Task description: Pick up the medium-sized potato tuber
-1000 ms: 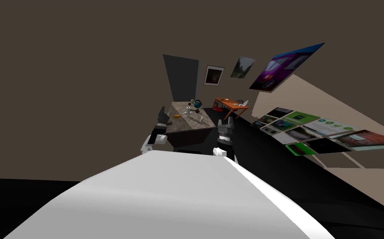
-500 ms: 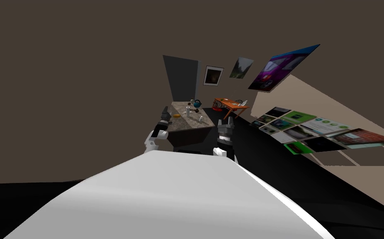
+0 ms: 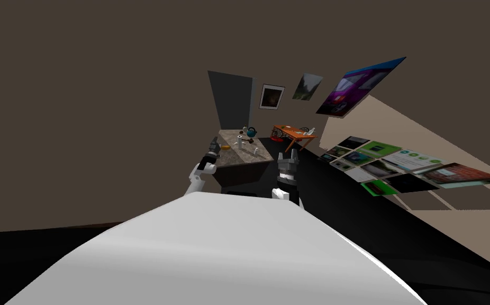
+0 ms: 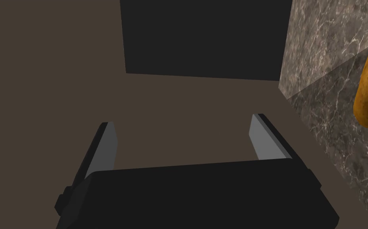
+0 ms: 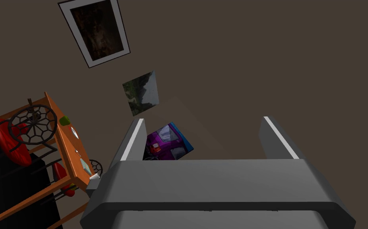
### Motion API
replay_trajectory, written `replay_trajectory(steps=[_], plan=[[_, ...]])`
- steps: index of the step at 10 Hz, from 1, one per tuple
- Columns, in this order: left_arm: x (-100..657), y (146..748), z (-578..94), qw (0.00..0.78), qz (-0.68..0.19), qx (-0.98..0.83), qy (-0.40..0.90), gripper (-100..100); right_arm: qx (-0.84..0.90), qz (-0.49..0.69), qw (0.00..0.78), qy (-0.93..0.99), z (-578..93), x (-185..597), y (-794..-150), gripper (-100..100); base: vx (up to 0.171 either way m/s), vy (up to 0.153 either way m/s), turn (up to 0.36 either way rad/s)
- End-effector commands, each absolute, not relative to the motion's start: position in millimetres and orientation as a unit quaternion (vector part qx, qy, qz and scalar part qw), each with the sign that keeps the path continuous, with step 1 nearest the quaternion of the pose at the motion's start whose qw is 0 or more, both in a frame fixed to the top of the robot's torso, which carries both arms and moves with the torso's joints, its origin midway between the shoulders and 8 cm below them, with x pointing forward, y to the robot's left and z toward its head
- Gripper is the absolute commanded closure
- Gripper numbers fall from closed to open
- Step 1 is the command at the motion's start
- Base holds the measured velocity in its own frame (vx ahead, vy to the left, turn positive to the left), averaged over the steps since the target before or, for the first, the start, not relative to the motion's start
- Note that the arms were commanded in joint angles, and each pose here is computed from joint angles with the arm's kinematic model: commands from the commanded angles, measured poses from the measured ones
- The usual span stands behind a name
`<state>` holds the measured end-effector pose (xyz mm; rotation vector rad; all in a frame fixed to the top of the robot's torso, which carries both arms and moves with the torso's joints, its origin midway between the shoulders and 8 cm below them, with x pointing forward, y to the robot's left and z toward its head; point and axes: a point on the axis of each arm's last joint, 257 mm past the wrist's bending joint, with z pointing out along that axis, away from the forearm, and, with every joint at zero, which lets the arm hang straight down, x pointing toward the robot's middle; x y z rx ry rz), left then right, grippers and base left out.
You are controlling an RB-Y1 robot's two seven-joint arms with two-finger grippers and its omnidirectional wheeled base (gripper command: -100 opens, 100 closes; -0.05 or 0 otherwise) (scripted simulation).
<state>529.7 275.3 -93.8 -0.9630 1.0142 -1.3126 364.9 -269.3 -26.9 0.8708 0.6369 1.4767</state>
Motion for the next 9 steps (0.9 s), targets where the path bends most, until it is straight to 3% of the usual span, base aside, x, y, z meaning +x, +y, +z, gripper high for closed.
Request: replay_trajectory(steps=[1,9], plan=[[546.6,278.5,-103.1,0.561,-0.554,-0.427,0.443,-100,0.377,0.640,0.610,0.276,-26.9,364.9,-269.3,0,-0.022,-0.004,-0.004],[609.3,284.8,-149.0,0.500,-0.519,-0.498,0.482,-100,0.377,0.640,0.610,0.276,-26.9,364.8,-269.3,0,-0.018,-0.004,-0.002]])
